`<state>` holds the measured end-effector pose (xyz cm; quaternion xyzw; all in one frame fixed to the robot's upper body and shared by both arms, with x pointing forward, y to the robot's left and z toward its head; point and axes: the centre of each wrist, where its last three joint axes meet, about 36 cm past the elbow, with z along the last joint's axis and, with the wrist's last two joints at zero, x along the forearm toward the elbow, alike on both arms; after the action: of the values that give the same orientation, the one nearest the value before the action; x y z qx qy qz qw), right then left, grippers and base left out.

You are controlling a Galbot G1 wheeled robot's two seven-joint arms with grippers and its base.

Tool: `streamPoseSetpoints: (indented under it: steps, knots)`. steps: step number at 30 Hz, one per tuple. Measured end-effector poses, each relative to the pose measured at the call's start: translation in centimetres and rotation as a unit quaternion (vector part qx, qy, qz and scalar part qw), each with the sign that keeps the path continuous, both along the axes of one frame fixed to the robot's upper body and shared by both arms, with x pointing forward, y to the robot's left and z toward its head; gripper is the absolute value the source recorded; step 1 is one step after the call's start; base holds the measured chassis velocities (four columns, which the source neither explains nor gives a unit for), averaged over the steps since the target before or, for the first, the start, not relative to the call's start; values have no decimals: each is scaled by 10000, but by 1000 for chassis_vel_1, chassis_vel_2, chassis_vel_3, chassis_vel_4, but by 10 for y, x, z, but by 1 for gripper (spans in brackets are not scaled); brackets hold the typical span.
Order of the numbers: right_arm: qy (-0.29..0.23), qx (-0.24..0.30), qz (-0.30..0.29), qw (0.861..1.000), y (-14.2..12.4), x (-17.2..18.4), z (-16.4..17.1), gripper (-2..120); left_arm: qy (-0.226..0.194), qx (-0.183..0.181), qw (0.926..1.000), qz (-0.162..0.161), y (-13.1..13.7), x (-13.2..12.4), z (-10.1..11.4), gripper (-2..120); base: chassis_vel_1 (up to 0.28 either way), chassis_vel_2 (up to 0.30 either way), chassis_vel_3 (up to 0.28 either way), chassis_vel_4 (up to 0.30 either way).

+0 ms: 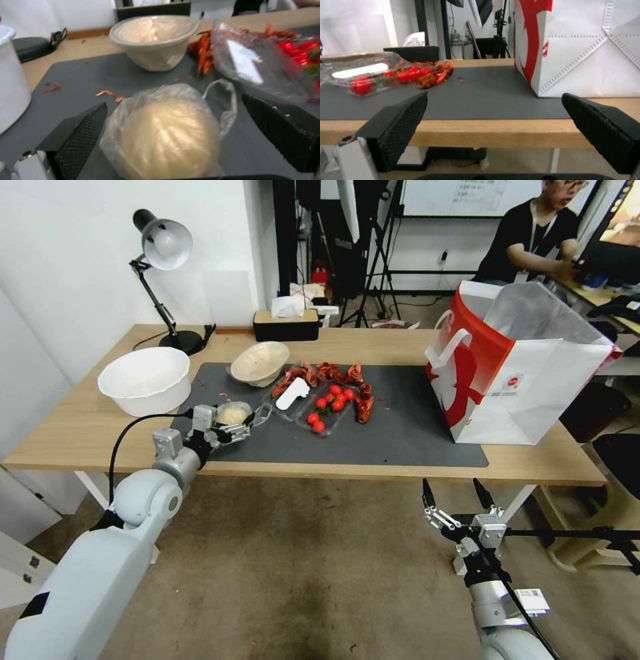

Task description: Pick up the trash from the table and place it into the takeout bag.

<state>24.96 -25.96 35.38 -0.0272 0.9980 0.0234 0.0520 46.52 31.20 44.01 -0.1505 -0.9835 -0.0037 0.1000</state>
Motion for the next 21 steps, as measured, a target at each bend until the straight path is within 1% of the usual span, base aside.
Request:
streamPoseSetpoints:
  steps: [7,8,9,11,12,13,14,15,16,18,19,20,21]
  knots:
    - [20,-13,-35,10000,-2,-1,-2,100,138,108,9997,160,-1,6,0,100,0,0,0,0]
    - [20,-18,-45,10000,-2,-1,-2,100,209,150,9994,211,-1,7,0,93,0,0,0,0]
    - [20,-18,-45,10000,-2,-1,-2,100,209,150,9994,211,-1,7,0,93,0,0,0,0]
    - [21,-29,-57,10000,-3,-2,-2,100,312,211,9989,294,-1,8,0,85,0,0,0,0]
    - [21,-29,-57,10000,-3,-2,-2,100,312,211,9989,294,-1,8,0,85,0,0,0,0]
    - [21,-34,-61,10000,-3,-2,-2,100,352,233,9986,325,-2,8,0,79,0,0,0,0]
    - [21,-34,-61,10000,-3,-2,-2,100,356,235,9986,328,-2,8,0,79,0,0,0,0]
    - [22,-38,-65,10000,-2,-2,-2,100,412,258,9982,358,-1,9,-1,70,0,0,0,0]
    - [22,-38,-65,10000,-2,-2,-2,100,412,258,9982,358,-1,9,-1,70,0,0,0,0]
    - [19,-42,-72,10000,-2,-2,-2,100,492,258,9978,365,-1,10,0,62,0,0,0,0]
    - [17,-45,-76,10000,-2,-2,-2,100,562,260,9975,346,-1,11,1,54,0,0,0,0]
    - [17,-45,-76,10000,-2,-2,-2,100,562,260,9975,346,-1,11,1,54,0,0,0,0]
    - [16,-49,-81,10000,-2,-2,-2,100,588,257,9974,338,-1,12,2,51,0,0,0,0]
